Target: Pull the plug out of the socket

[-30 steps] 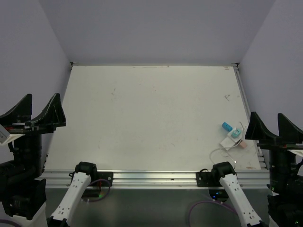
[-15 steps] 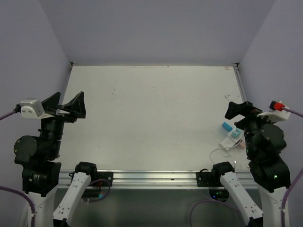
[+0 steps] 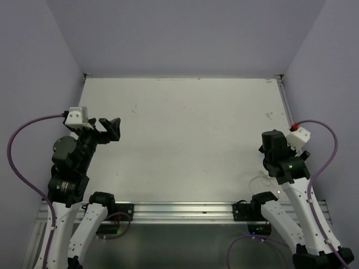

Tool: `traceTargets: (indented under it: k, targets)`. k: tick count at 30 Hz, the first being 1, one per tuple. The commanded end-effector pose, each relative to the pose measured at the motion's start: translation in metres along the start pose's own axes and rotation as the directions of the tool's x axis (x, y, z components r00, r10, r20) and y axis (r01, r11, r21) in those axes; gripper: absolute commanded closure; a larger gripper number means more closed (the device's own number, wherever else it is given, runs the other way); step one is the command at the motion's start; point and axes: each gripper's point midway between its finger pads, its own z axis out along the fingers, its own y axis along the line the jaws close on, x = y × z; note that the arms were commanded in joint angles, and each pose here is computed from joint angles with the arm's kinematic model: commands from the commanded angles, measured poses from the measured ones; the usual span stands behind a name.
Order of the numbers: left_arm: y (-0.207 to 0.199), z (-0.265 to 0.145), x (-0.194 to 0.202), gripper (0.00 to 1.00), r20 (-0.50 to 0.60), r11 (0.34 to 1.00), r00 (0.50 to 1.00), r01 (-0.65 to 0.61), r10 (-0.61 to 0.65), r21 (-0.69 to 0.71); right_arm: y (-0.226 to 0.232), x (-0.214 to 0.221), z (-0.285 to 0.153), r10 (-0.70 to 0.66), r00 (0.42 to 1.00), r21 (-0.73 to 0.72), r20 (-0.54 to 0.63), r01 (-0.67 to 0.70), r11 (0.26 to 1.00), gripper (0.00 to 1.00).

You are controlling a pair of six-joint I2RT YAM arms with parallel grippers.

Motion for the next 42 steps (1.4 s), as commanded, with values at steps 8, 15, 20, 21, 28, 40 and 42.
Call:
traceTargets:
  k: [8,15,20,21,28,40,42]
  targets:
    - [0.016,0.007,0.056,0.00,-0.071,0.997,0.995,-0.074,0.073,-0.012,-0.014,0.025,0.032,0.049,0.999,0.183,-0.009,-0.047,0.982,0.01]
    - [0.010,0.011,0.089,0.00,-0.096,0.999,0.994,-0.040,0.043,0.035,-0.007,0.040,0.051,0.071,0.997,0.193,-0.041,-0.062,0.979,0.01]
    - [0.009,0.013,0.094,0.00,-0.094,0.998,0.994,-0.048,0.052,0.045,-0.009,0.048,0.063,0.076,0.996,0.228,-0.049,-0.063,0.972,0.01]
    - [0.008,0.013,0.095,0.00,-0.094,0.997,0.994,-0.051,0.056,0.052,-0.009,0.049,0.065,0.079,0.996,0.229,-0.053,-0.064,0.971,0.01]
    - [0.009,0.012,0.093,0.00,-0.087,0.997,0.994,-0.059,0.063,0.044,-0.013,0.064,0.078,0.111,0.989,0.259,-0.098,-0.083,0.962,0.07]
    - [0.010,0.011,0.093,0.00,-0.084,0.997,0.994,-0.064,0.068,0.039,-0.014,0.075,0.090,0.150,0.978,0.269,-0.147,-0.106,0.957,0.13]
    - [0.011,0.011,0.094,0.00,-0.088,0.997,0.994,-0.064,0.066,0.034,-0.015,0.078,0.091,0.153,0.976,0.279,-0.157,-0.105,0.955,0.19]
